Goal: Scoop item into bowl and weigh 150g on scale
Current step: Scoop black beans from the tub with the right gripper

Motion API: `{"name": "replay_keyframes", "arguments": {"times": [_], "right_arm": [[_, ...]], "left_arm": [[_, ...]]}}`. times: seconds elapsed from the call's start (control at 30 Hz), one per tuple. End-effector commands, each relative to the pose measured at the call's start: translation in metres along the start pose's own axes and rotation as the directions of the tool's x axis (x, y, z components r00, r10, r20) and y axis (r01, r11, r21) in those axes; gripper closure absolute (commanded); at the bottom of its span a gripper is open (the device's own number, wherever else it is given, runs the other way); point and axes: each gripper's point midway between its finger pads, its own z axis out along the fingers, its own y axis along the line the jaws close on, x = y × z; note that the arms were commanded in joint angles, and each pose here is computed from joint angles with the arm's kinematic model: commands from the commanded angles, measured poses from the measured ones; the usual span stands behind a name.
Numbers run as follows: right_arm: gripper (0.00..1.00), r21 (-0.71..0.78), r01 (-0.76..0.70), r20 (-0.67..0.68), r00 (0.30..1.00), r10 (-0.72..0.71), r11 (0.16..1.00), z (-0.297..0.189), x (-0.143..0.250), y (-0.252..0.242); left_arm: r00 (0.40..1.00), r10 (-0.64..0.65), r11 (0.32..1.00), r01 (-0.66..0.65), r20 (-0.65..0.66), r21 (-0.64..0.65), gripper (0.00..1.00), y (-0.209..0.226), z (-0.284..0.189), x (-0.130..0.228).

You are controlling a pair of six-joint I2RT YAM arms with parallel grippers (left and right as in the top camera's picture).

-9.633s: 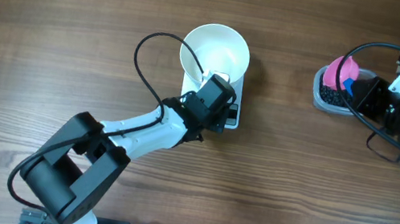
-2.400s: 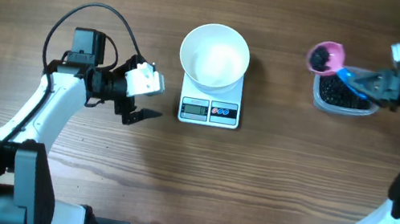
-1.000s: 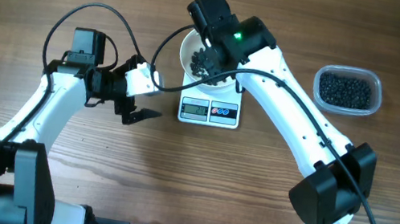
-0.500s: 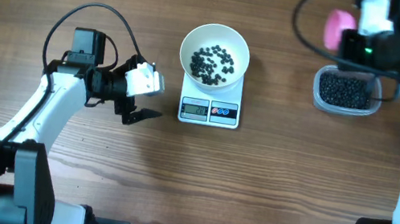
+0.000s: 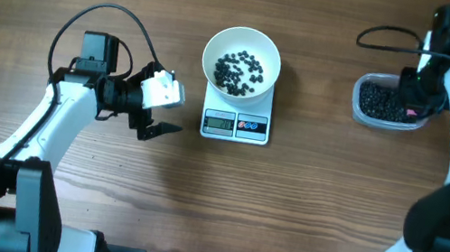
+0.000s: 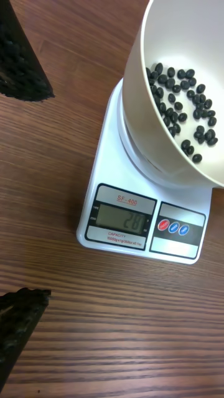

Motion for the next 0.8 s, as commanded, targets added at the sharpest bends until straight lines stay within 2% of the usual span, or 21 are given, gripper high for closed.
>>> {"name": "replay_keyframes", "arguments": {"times": [0.0, 0.1, 0.23, 0.37, 0.6, 0.77], "right_arm": [[0.96, 0.046, 0.068, -0.071, 0.995, -0.065, 0.997, 0.027, 0.0, 0.001], [0.96, -0.055, 0.121, -0.102, 0.987, -0.126, 0.991, 0.037, 0.004, 0.02], [0.96, -0.265, 0.163, -0.086, 0.978, -0.192, 0.95, 0.031, 0.01, 0.055], [0.96, -0.377, 0.149, -0.082, 0.978, -0.193, 0.914, 0.027, 0.014, 0.067], [0.96, -0.559, 0.067, -0.042, 0.993, -0.108, 0.827, 0.023, 0.01, 0.047], [0.96, -0.597, 0.023, -0.028, 0.998, -0.049, 0.802, 0.028, 0.01, 0.023]], "left_arm": [[0.999, 0.028, 1.0, -0.028, 0.025, -0.009, 0.0, 0.0, -0.005, -0.006], [0.999, 0.028, 1.0, -0.028, 0.025, -0.009, 0.0, 0.0, -0.005, -0.006], [0.999, 0.027, 1.0, -0.027, 0.025, -0.009, 0.0, 0.0, -0.005, -0.006], [0.999, 0.028, 1.0, -0.028, 0.025, -0.009, 0.0, 0.0, -0.005, -0.006], [0.999, 0.028, 1.0, -0.027, 0.025, -0.009, 0.0, 0.0, -0.005, -0.006], [0.999, 0.028, 1.0, -0.027, 0.025, -0.009, 0.0, 0.0, -0.005, -0.006]]}}
